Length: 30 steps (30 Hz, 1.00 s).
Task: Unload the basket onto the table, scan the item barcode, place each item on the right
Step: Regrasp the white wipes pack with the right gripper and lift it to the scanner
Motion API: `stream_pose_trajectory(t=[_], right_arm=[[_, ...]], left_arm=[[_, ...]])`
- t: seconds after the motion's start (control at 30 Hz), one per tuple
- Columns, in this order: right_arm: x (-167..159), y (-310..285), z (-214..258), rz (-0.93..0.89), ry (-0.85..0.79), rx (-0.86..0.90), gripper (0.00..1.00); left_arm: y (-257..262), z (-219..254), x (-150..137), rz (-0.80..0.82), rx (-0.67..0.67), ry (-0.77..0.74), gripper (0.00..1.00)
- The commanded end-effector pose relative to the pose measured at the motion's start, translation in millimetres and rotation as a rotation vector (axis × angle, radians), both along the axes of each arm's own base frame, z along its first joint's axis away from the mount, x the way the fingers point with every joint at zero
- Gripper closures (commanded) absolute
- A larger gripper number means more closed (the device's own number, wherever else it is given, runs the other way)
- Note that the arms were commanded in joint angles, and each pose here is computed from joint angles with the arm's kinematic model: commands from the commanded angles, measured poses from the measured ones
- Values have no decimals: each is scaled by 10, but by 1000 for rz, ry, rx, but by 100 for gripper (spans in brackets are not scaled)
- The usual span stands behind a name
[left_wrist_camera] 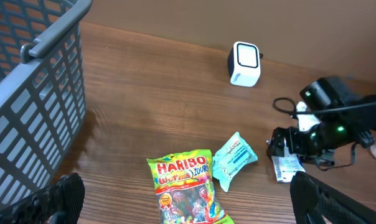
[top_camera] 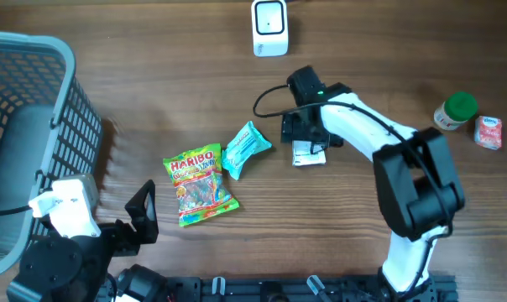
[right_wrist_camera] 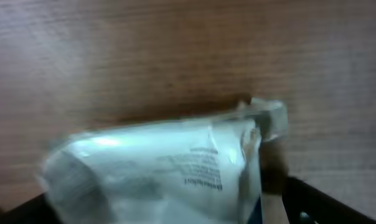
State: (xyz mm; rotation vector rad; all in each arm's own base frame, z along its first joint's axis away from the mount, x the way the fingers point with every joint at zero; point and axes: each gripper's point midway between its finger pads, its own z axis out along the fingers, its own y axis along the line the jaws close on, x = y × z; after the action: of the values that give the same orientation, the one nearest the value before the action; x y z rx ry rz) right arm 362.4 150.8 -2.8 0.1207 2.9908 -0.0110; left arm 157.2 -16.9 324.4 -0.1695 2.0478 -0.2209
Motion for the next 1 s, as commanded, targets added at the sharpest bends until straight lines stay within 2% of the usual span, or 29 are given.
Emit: stream_pose_trajectory(t=[0.0,0.03,0.1,0.17,0.23,0.37,0.43,0.5,0.57,0.63,0.73,0.83,0.97], right_arm=[[-139,-78,-204,-27,78,-30,4],[-152,-84,-207,-26,83,-32,6],[-204,-57,-210,-16,108,-15,18],[-242,24,-203,14,131,30,37],[-254,87,-146,36,146,60,47],[-211,142,141,69,159,109,47],[-203,284,363,135,172,237,46],[-200,419,607,194,177,390,46],[-194,585,968,289,146,638,46],[-192,699,1307,400,92,880,45],[-139,686,1674,487,-5,1126,44],[-107,658,1787,475,-22,1197,44],[-87,625,1693,473,-23,1135,45]], left_arm=[[29,5,3,11,14,-4,0],[29,5,3,11,14,-4,0],[28,4,2,11,14,-4,0],[28,3,2,11,14,-3,0],[28,4,2,11,14,-4,0],[47,51,12,22,13,-22,0],[198,364,70,115,2,-142,0],[295,820,89,179,-61,-304,0],[313,1276,63,189,-151,-464,0],[327,1459,33,180,-130,-529,0],[410,1596,-1,207,-58,-580,0],[631,1784,-132,317,-79,-637,0],[722,2019,-296,333,-94,-705,0]])
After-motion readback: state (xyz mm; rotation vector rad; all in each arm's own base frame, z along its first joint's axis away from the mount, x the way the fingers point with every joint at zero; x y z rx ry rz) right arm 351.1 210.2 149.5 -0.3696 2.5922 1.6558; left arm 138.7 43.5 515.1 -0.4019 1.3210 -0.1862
